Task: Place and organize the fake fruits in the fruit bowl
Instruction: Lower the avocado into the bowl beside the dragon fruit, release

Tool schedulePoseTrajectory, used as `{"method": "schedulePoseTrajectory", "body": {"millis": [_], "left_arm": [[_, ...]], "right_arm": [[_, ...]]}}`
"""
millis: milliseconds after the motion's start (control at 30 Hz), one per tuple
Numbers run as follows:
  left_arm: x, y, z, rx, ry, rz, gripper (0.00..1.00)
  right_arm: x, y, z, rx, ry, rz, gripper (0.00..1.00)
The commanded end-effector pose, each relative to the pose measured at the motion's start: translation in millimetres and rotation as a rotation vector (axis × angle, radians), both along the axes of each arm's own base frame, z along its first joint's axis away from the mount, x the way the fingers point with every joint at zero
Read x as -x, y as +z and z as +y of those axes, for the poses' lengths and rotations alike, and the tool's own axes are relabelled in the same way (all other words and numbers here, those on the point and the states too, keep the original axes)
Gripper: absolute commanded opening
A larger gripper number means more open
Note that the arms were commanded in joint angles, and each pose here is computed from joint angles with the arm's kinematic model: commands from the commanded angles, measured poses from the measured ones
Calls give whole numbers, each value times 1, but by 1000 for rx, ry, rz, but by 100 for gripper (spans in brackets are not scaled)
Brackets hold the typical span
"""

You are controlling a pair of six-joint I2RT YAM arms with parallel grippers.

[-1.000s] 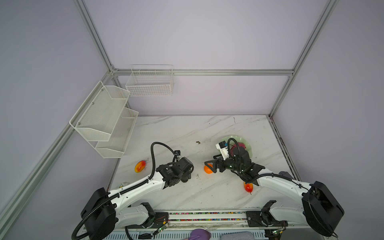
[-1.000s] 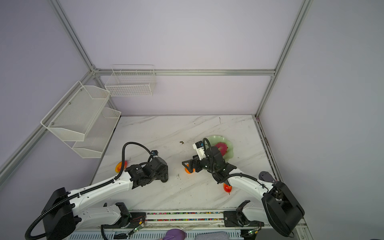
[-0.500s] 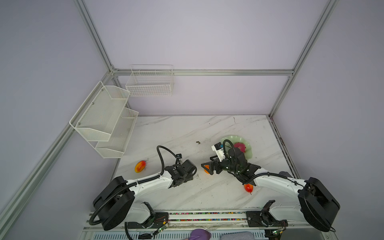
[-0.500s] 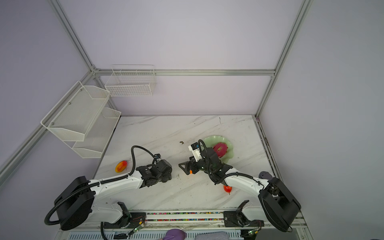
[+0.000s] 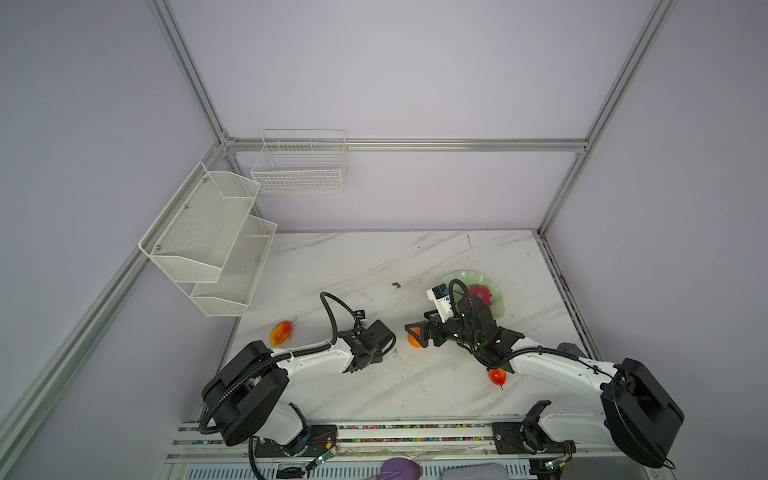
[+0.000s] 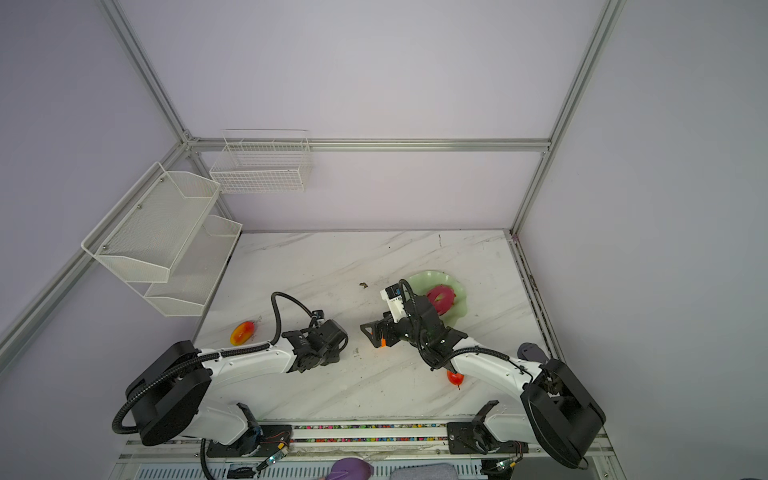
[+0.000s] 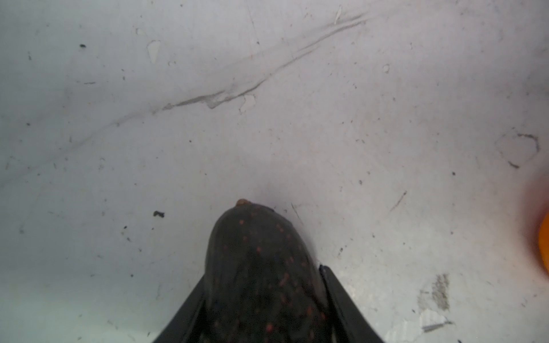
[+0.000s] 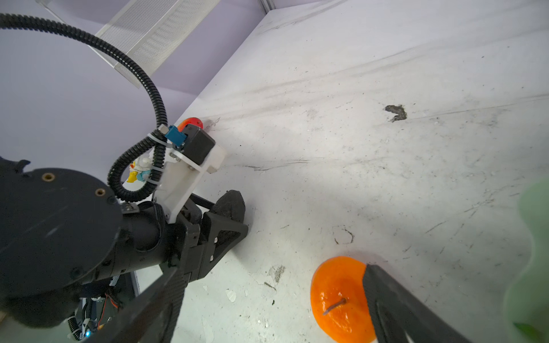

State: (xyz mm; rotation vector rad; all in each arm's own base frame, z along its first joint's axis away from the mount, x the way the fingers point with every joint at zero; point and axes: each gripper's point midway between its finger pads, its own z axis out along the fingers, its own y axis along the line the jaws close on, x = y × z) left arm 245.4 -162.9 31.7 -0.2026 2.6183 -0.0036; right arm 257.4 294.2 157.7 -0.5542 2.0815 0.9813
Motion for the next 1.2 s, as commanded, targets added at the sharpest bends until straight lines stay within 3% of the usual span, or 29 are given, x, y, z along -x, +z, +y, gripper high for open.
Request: {"method": "schedulePoseTrajectory", "body": {"millis": [0, 167, 333, 433, 533, 733, 967, 1167], "left_arm": [[-28, 55, -21, 49, -55, -134, 44], [-70, 135, -69, 82, -252, -323, 43], [-110, 194, -164, 212, -614, -515, 43], [-133, 202, -213, 239, -804, -525, 43], [-156, 199, -253, 259, -909, -511, 44], [-190, 172, -290, 240, -941, -468, 44], [-198, 143, -298, 230, -948, -442, 46], [-194, 130, -299, 231, -964, -417, 59]], "right_arm": [[-19, 16, -19, -22, -97, 3, 97], [-43, 21, -83, -105, -267, 58, 97], [-52, 31, -126, -172, -365, 67, 97], [-50, 38, -139, -216, -409, 71, 97], [-44, 45, -151, -242, -456, 40, 97], [-36, 53, -157, -247, -474, 29, 97], [-33, 52, -163, -218, -497, 19, 97], [-35, 45, -159, -205, -475, 37, 97]]}}
